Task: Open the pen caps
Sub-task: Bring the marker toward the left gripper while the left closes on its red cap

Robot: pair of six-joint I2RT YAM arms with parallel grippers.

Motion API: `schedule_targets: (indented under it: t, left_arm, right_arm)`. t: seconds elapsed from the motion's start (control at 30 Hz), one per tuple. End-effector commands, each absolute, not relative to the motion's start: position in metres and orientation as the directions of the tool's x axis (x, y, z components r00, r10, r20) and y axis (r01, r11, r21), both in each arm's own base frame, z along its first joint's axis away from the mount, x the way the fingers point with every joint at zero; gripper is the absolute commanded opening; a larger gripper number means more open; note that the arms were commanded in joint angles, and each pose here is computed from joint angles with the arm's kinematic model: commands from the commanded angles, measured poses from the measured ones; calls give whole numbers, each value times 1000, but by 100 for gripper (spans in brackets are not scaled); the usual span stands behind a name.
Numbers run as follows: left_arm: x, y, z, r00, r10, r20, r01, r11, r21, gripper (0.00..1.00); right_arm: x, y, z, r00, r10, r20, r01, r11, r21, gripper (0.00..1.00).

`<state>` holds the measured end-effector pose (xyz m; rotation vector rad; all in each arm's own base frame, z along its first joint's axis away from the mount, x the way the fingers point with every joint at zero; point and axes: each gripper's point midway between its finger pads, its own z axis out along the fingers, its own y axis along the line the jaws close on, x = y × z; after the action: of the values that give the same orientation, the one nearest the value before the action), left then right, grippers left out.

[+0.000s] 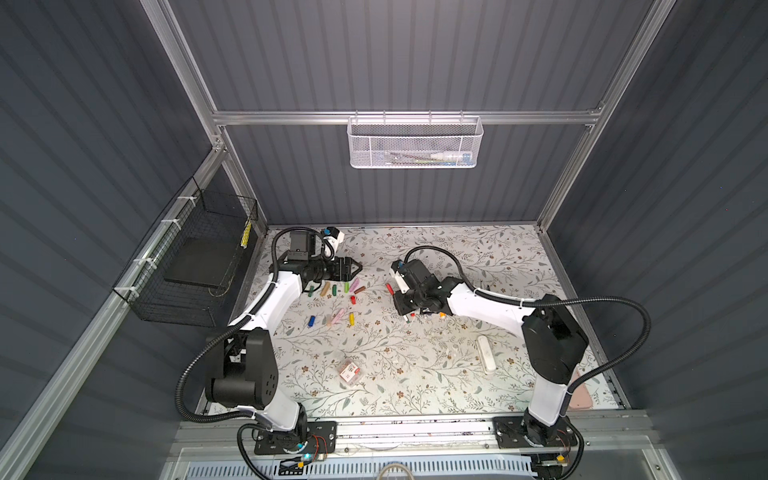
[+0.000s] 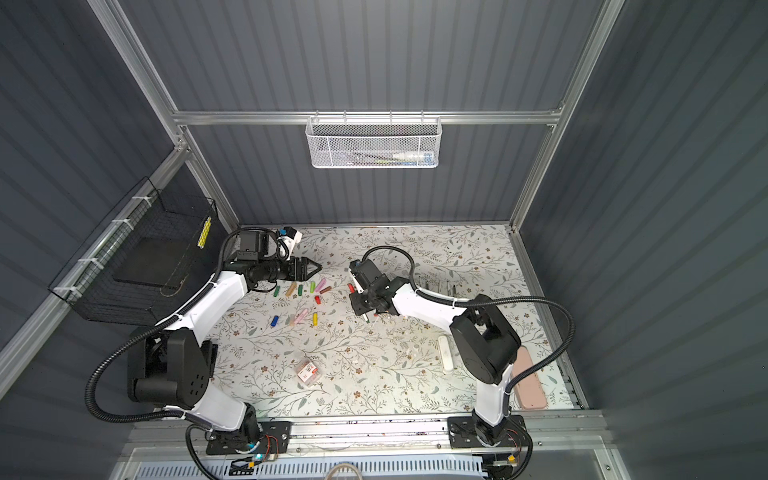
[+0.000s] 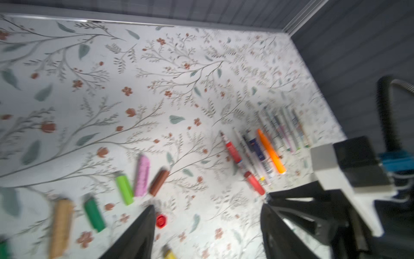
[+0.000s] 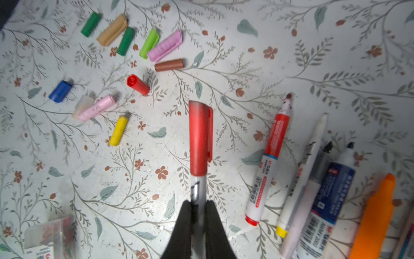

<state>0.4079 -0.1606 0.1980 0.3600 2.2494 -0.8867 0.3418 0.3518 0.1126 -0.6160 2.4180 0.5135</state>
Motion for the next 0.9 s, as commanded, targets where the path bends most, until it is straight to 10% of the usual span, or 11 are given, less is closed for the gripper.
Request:
schedule_targets:
  t: [0.0,0.6,0.87]
  left_arm:
    - [397,-194,226,-750,-124,-650,515,507,-691,71]
    - [372,-243,207,-831,-100,-547,499,299,-813,57]
    - [374,-244,213,-829,-105,-550,504,287,-815,30]
  right_arm:
    - [347,359,137,-704,-216,-676,-527,797,294,0]
    - [332,383,180,-684,-61,-727,-579,651,491,0]
    - [332,386,180,-690,-63,-721,-578,647,497,0]
